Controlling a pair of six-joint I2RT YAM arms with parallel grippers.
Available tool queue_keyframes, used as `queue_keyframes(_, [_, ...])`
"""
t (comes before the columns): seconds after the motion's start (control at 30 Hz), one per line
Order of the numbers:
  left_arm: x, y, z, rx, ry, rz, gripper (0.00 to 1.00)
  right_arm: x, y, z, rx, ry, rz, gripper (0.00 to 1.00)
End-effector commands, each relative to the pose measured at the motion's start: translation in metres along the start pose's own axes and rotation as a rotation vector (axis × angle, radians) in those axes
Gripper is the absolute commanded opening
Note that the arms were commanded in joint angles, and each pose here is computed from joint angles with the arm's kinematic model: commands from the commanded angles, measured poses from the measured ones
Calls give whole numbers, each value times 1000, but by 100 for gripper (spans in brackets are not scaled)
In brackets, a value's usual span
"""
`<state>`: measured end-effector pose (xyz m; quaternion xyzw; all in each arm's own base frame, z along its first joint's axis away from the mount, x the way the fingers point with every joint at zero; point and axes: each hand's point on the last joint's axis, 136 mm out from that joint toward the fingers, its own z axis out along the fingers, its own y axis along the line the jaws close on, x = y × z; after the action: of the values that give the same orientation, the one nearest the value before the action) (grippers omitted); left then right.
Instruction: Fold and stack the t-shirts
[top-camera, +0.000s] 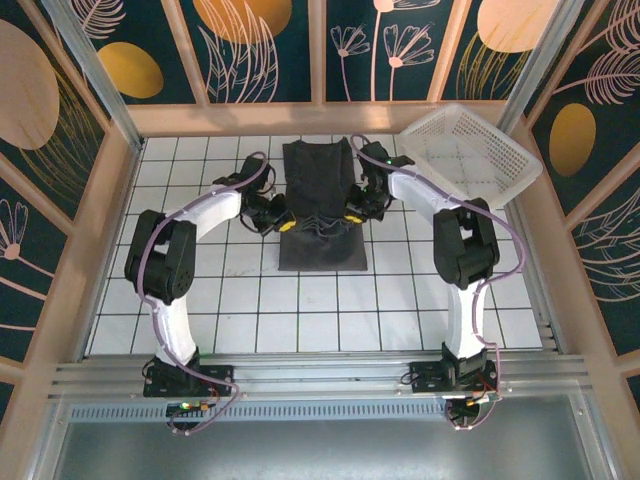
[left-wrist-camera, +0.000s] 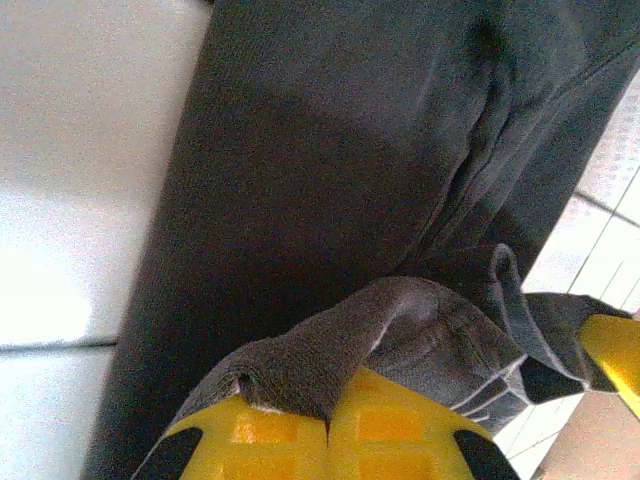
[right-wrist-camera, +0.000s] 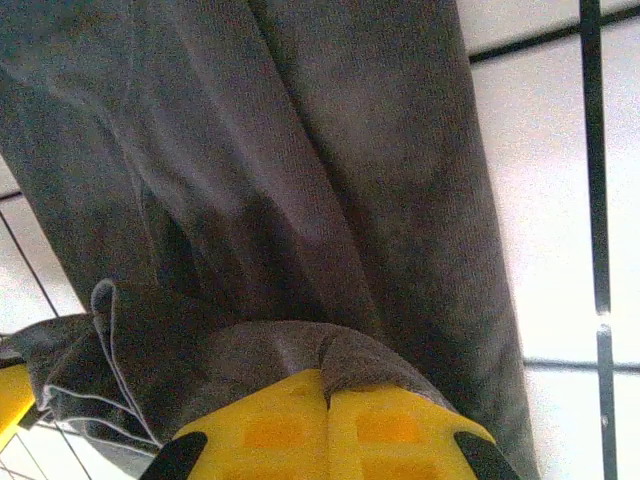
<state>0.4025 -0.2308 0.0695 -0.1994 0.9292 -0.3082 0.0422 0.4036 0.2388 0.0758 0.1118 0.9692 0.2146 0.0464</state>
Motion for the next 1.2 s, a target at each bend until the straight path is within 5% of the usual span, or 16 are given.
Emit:
queue_keyframes(0.0, [-23,-4,6,-6,-32,32,16,-16,-3,8,0,-4,3,3])
queue_keyframes(0.1, [-32,-2,1,-57,-63,44,51,-29,-7,7,10,-39,-1,40])
queue_keyframes(0.23, [-27,7,-24,-106,-138,36,62,-39,-9,-17,37,-127,-19,58])
queue_keyframes(0.4, [22,39,-39,-89,-86,-59,59,-2,-28,-39,64,-153,-21,59])
queue_keyframes(0.63, [83,67,-28,19,54,-224,58,95,-50,-21,44,-13,-26,61])
queue_keyframes(0.93, [87,69,5,28,117,-255,57,111,-62,10,78,113,-18,59])
queue_keyframes(1.17, [81,63,17,27,129,-239,40,108,-57,21,66,139,2,54])
